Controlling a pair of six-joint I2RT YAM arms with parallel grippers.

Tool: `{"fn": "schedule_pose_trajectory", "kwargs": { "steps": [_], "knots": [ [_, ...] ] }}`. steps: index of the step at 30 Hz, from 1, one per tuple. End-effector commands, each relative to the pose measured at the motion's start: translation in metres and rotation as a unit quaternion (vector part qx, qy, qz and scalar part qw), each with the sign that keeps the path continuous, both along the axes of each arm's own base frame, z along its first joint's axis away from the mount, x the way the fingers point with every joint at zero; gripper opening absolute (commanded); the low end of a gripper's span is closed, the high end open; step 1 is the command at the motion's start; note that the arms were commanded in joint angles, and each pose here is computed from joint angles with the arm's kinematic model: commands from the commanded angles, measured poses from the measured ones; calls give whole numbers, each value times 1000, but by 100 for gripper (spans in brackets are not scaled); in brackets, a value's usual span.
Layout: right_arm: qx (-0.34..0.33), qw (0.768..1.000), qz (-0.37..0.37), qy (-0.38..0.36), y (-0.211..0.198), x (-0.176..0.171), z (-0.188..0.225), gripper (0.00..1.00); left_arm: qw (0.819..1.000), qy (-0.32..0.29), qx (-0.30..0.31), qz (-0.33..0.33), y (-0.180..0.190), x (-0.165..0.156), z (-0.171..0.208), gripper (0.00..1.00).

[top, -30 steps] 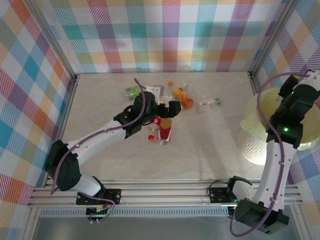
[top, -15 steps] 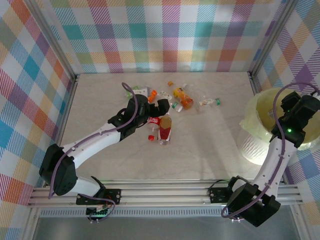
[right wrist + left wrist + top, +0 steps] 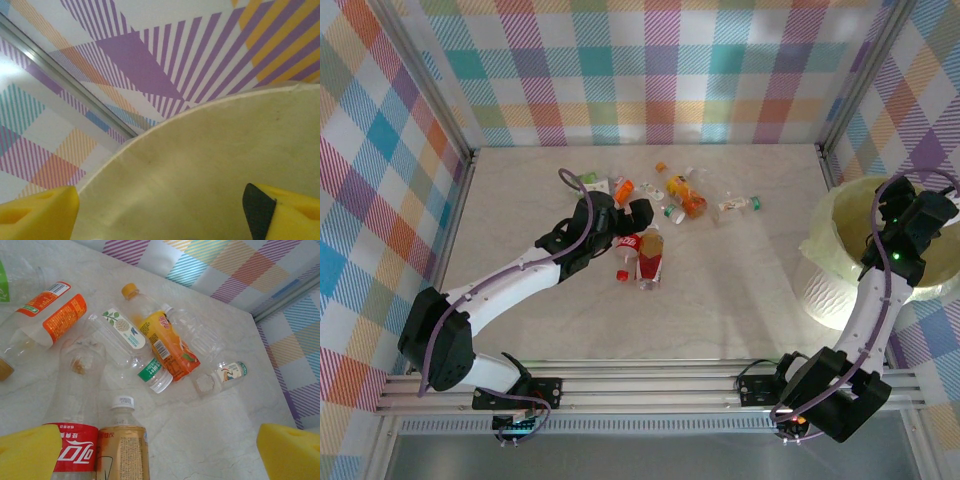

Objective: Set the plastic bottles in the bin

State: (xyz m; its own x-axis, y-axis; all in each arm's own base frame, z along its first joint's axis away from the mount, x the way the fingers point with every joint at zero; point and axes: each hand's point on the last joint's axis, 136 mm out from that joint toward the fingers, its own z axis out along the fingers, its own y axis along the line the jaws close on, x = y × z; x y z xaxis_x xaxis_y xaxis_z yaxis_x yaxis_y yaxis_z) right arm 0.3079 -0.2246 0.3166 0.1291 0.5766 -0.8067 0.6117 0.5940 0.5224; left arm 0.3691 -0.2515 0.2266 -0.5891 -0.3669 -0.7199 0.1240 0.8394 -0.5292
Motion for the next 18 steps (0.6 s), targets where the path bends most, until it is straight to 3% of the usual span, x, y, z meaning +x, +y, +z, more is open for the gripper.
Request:
{"fn": "schedule_pose_trajectory", "kwargs": {
  "steps": [1,6,18],
  "knots": [
    [-11,999,-29,7,-8,-10,10,89,1000,5,-3,19,9,1,-1,100],
    [-17,999,-30,8,-3,-17,19,100,999,17,1,40,17,0,-8,100],
    [-96,990,99,-2,79,8,76,100,990,99,28,101,45,-13,-54,100]
  ]
}}
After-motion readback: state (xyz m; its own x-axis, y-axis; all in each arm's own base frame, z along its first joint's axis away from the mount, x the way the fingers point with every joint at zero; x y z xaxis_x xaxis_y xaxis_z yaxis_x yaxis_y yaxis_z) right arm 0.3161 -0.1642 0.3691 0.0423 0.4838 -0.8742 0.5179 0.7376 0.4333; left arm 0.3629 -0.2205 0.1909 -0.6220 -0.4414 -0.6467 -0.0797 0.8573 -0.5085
